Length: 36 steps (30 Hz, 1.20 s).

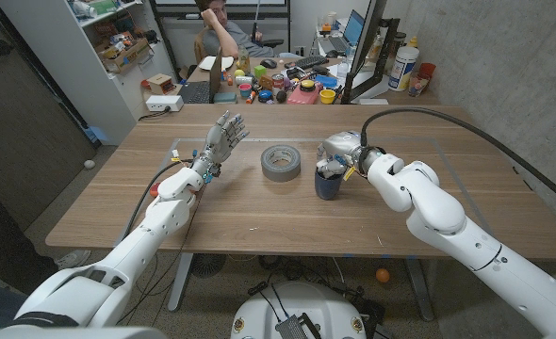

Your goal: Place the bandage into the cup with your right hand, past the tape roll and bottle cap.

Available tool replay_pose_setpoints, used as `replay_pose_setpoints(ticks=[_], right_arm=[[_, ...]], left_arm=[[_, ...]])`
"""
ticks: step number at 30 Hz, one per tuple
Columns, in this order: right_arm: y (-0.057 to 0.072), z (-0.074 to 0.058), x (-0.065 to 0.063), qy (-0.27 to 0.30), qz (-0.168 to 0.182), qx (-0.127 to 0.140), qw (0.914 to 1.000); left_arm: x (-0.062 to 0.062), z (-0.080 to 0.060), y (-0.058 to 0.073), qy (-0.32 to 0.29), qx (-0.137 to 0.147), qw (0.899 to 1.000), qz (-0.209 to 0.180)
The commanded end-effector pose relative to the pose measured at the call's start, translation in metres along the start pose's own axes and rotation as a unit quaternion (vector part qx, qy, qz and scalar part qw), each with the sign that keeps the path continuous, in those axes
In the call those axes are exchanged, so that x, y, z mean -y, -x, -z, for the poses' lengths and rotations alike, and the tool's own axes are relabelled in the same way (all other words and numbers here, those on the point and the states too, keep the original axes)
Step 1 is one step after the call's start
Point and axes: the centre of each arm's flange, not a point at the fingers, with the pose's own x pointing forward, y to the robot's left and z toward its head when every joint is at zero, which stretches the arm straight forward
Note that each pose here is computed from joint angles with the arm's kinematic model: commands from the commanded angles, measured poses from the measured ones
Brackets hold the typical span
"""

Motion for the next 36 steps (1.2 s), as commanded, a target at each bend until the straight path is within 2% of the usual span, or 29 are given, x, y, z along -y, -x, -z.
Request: replay_pose_setpoints(ticks=[1,17,24,36], right_arm=[[0.002,0.002,0.007,0.01,0.0,-0.006,0.9999],[0.008,0.014,0.025,0.012,0.016,-0.018,0.9996],[0.011,0.017,0.04,0.023,0.035,-0.022,0.9989],[0.021,0.029,0.061,0.036,0.075,-0.047,0.9954]], left_arm=[[0.0,-0.001,-0.003,-0.001,0.002,1.0,0.003],[0.004,0.0,-0.003,-0.001,0.001,1.0,0.005],[0.003,-0.004,0.002,-0.003,0.002,1.0,0.0],[0.005,-0.005,0.006,0.001,0.0,1.0,0.001]])
